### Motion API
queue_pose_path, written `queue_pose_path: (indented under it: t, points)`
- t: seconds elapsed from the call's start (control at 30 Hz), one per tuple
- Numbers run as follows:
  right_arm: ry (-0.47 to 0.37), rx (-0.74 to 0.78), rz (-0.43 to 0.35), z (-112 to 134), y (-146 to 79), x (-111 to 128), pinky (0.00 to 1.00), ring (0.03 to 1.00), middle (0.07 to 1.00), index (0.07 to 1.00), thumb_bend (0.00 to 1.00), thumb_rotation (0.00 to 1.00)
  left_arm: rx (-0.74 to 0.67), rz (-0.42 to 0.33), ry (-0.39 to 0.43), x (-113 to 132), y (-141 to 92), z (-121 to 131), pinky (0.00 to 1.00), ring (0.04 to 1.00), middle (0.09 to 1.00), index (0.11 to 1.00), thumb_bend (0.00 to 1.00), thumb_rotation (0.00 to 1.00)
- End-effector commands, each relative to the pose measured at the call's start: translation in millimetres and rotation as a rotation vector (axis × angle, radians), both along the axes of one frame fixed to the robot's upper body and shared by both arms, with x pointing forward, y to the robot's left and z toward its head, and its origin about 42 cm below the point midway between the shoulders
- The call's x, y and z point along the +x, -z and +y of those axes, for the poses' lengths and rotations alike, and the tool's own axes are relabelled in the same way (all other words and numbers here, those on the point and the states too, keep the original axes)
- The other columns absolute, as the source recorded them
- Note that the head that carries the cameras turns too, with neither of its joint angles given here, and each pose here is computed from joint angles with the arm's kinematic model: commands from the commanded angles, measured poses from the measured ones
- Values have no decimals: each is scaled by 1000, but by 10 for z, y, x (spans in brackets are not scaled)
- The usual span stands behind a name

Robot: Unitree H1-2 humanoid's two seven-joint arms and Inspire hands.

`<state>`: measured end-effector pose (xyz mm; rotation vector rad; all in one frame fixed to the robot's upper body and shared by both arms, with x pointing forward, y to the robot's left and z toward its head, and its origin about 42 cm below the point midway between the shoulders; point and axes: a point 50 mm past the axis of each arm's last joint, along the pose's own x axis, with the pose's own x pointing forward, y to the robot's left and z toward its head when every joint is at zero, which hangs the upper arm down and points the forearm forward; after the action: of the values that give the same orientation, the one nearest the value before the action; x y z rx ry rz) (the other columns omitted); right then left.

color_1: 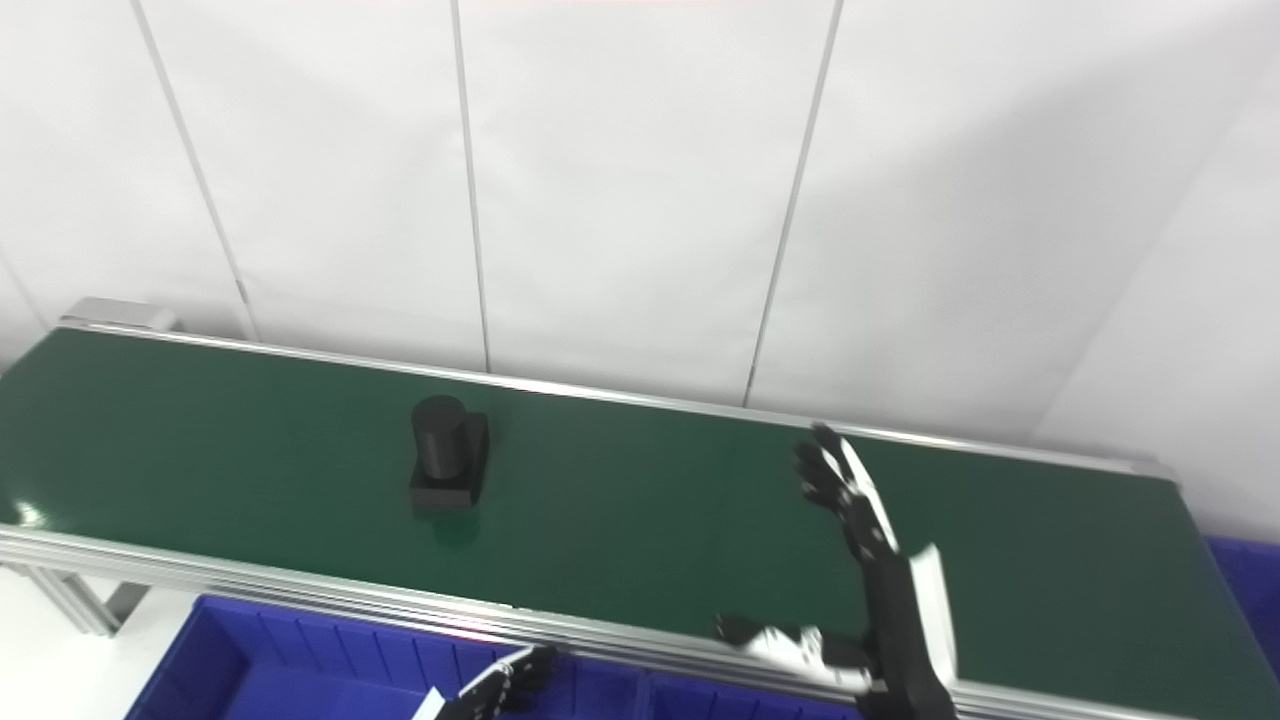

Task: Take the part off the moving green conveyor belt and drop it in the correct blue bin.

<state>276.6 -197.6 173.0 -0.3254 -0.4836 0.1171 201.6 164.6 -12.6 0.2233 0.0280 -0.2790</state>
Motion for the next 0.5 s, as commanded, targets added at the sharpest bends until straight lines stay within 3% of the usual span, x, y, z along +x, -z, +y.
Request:
queue_pose_path:
  t: [0.0,0.23,0.47]
  points:
    - [-10,-4,-12,79,-102,114,786,850,872,932,909,529,-26,-59,17,76,-105,-48,794,828,836,837,765,676]
    - [-28,-68,88,310,-145,459,857,876,895,946,914,536,-10,-72,21,100,-110,-61,773,814,824,827,797,687]
    - [-29,-172,146,500,-104,804,786,875,915,955,929,572,36,-112,36,72,-121,-67,762,802,817,817,782,687]
